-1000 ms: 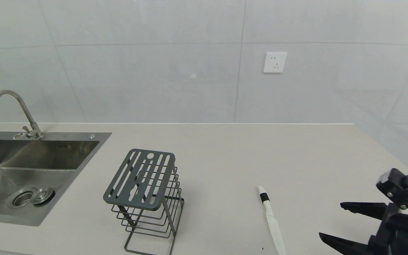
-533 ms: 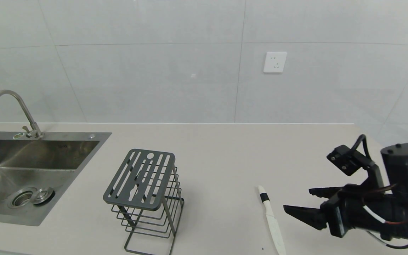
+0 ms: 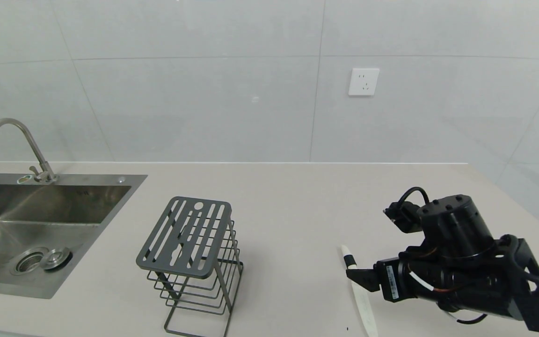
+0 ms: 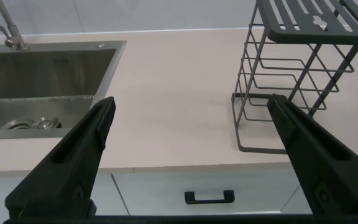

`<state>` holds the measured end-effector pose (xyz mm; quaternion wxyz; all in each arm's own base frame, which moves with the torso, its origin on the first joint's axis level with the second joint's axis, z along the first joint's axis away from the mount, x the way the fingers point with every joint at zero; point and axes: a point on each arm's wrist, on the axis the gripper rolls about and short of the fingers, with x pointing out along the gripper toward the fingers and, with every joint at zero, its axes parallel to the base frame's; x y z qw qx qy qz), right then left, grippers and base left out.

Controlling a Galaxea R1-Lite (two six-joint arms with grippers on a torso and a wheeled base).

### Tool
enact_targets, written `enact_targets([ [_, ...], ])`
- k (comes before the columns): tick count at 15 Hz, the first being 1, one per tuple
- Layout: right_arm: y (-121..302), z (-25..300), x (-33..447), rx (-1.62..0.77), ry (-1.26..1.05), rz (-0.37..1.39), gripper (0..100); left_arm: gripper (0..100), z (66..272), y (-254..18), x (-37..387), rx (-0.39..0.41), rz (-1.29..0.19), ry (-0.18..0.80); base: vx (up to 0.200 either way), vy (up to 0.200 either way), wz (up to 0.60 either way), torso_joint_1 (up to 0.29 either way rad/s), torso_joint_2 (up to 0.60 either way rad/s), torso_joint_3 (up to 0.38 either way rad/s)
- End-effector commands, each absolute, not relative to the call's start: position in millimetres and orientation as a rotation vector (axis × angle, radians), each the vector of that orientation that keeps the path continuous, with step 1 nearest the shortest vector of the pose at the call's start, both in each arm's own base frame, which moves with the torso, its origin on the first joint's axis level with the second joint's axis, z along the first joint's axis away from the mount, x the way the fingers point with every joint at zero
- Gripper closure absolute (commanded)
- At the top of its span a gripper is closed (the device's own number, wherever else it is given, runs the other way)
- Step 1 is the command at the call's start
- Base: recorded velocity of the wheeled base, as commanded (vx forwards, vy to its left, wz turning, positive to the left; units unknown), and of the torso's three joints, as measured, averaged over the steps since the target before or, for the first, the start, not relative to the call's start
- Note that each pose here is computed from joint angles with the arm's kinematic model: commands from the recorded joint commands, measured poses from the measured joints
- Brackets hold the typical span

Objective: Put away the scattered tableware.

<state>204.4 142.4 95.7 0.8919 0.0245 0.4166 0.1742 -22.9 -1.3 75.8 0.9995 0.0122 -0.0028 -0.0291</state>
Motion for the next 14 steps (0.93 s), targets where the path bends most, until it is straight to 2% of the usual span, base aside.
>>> enact_targets([
  [1,142.9,85.5,203.7,0.077,0.912,0.331,0,0,75.8,-1.3,-22.8,0.025,-0.058,-0.004,0.0,0.0,0.0,0.0,0.0,0.0],
  [7,153.6,46.8,211.2,0.051,1.029,0.223,0,0,75.8,-1.3,-22.8,0.025,-0.058,-0.004,0.0,0.0,0.0,0.0,0.0,0.0],
  [14,160.7,38.0,216.9,0.015,1.02,0.197,0,0,75.8,-1.3,-22.8,0.025,-0.058,-0.004,0.0,0.0,0.0,0.0,0.0,0.0],
])
